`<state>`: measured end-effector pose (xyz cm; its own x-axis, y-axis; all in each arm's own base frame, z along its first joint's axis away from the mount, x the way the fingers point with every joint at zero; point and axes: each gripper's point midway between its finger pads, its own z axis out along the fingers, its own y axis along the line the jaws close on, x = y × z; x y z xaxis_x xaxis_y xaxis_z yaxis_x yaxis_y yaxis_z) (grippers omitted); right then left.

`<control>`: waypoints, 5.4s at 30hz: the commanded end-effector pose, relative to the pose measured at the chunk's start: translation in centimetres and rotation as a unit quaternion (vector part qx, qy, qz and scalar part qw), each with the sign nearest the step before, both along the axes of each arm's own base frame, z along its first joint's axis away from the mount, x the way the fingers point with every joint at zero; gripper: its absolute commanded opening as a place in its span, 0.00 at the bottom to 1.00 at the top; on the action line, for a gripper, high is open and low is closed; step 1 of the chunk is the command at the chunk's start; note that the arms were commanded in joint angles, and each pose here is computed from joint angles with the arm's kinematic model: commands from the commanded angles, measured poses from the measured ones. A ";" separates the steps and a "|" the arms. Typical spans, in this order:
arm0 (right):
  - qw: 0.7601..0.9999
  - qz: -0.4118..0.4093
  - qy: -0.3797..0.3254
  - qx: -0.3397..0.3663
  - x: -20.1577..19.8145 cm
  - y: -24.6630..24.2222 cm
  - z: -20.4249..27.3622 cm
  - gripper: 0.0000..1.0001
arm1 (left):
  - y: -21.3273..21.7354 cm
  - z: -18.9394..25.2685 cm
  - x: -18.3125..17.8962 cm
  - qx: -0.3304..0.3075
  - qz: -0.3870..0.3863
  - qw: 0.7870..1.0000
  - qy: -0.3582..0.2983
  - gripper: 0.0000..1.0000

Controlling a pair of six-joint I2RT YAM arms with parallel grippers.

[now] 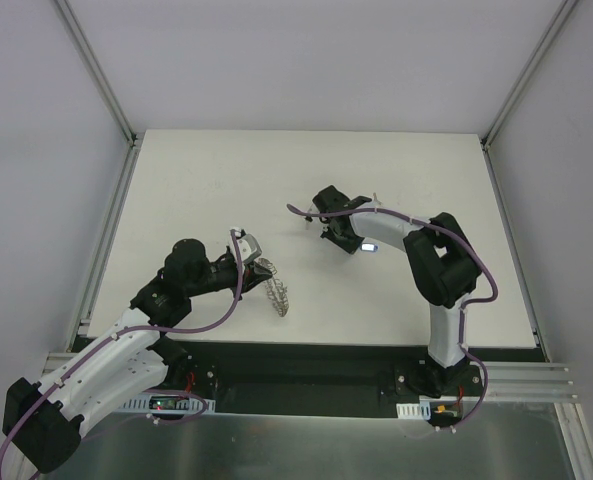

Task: Put the keys on the keyring

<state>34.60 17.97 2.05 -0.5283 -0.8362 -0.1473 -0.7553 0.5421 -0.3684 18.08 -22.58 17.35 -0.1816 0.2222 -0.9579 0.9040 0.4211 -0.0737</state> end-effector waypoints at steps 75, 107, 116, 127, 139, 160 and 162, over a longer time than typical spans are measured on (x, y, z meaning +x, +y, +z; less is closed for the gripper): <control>0.957 -0.169 -0.014 0.236 -11.1 11.1 6.7 0.29 | 1.5 6.9 -0.7 -0.067 0.031 0.990 -0.120 0.00; 0.955 -0.232 0.061 0.175 -7.8 11.6 1.8 0.22 | 1.7 6.4 -0.7 -0.055 0.036 0.989 -0.134 0.00; 0.954 -0.231 0.069 0.178 -7.7 11.9 1.3 0.17 | 1.7 6.3 -0.7 -0.054 0.036 0.989 -0.132 0.00; 0.959 -0.201 0.031 0.197 -7.4 10.9 3.6 0.01 | 1.7 6.3 -0.7 -0.053 0.036 0.989 -0.131 0.00; 0.935 -0.013 -0.092 0.343 -8.2 9.8 12.9 0.01 | 1.6 7.2 -1.2 -0.057 0.019 0.987 -0.152 0.00; 0.940 -0.010 -0.097 0.327 -6.4 12.4 9.9 0.01 | 3.5 6.9 1.0 -0.028 0.091 0.982 -0.160 0.00; 0.922 0.003 -0.137 0.361 -5.1 13.7 11.4 0.01 | 3.7 6.8 1.2 -0.027 0.100 0.982 -0.160 0.00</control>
